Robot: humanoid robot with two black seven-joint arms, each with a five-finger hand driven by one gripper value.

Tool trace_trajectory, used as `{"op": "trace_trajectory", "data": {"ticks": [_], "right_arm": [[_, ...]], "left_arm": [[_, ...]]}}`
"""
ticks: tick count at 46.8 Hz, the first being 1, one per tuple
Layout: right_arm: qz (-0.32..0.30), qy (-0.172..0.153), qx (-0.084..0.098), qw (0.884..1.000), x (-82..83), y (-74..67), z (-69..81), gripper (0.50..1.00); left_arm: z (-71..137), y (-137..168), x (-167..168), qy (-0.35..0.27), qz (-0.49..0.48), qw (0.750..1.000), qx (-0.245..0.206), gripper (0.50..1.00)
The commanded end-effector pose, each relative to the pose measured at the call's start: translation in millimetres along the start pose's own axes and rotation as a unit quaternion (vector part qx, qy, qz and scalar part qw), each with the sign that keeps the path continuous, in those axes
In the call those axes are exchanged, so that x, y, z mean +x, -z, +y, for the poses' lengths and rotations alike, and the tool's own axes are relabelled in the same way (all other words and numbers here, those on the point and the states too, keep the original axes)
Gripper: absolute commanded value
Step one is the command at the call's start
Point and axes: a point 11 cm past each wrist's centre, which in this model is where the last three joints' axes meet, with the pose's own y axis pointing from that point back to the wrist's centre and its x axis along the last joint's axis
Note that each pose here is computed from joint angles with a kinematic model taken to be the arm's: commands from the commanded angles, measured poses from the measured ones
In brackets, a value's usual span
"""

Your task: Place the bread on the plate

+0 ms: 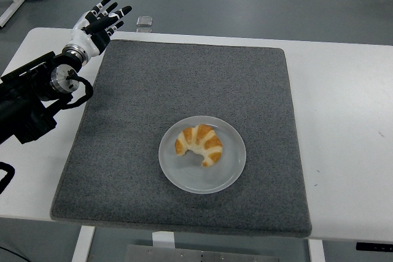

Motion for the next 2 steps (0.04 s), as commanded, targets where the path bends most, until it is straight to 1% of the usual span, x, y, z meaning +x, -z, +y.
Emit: {"op": "trace_trajectory", "data": {"ticks": [1, 2], "right_arm": [[0.002, -0.001, 0.000, 1.000, 0.0, -0.3, 0.0, 0.952], [0.002, -0.001, 0.000, 1.000, 0.0, -0.3, 0.0, 0.952]], "left_arm": [[-0.5, 1.2, -2.0, 0.000, 0.000, 1.000, 0.001, 1.000], [-0.5, 1.2, -2.0, 0.000, 0.000, 1.000, 0.001, 1.000]]}}
